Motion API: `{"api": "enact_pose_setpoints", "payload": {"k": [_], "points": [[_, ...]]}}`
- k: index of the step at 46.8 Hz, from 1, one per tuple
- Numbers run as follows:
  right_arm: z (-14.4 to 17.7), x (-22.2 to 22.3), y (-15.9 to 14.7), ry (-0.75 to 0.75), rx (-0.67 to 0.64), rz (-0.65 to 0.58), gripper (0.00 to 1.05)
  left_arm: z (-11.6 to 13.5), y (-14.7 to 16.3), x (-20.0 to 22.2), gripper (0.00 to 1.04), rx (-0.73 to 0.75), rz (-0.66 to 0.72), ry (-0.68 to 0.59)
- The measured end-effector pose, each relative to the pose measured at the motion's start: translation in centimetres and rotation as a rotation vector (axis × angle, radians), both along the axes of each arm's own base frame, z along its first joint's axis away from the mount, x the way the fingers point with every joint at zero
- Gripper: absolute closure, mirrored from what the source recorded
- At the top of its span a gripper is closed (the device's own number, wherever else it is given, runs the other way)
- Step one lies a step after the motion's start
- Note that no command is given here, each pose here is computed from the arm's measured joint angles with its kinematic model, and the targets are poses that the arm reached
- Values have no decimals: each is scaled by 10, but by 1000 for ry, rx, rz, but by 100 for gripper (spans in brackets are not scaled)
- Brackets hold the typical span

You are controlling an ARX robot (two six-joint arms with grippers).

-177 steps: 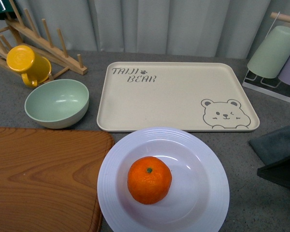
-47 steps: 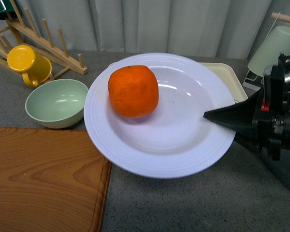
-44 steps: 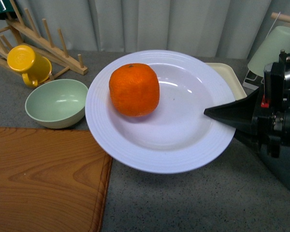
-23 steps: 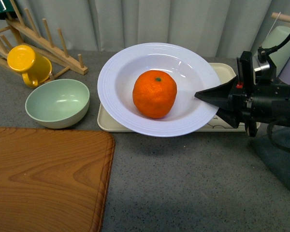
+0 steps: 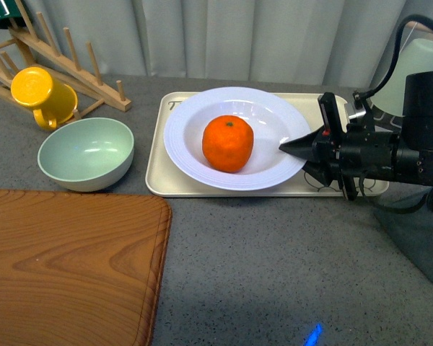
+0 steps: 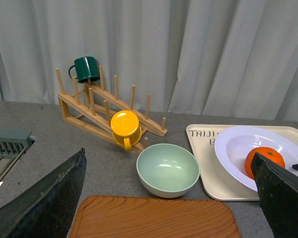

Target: Place orange and plate with both arms

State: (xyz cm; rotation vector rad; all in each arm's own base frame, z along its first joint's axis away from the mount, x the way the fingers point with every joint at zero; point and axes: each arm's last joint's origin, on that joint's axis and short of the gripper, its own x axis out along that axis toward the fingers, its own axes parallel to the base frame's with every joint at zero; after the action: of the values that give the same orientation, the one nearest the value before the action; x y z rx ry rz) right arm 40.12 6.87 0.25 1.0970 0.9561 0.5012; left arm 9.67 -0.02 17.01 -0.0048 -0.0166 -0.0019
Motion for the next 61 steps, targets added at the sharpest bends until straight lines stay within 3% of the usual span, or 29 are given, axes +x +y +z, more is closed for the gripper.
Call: {"api": "enact_pose_setpoints", "payload": {"k": [12, 18, 39, 54, 61], "points": [[-12, 9, -2, 44, -39, -9, 99, 0, 0, 0, 6, 0, 0, 0], [-13, 11, -4, 50, -56, 3, 72, 0, 0, 0, 6, 0, 0, 0], [8, 16, -10, -31, -170, 20, 8, 0, 0, 0, 6, 0, 0, 0], [49, 9, -11, -235, -436, 62, 9, 0, 0, 0, 6, 0, 0, 0], [79, -12, -6, -381, -626, 87, 9, 0, 0, 0, 6, 0, 0, 0]]}}
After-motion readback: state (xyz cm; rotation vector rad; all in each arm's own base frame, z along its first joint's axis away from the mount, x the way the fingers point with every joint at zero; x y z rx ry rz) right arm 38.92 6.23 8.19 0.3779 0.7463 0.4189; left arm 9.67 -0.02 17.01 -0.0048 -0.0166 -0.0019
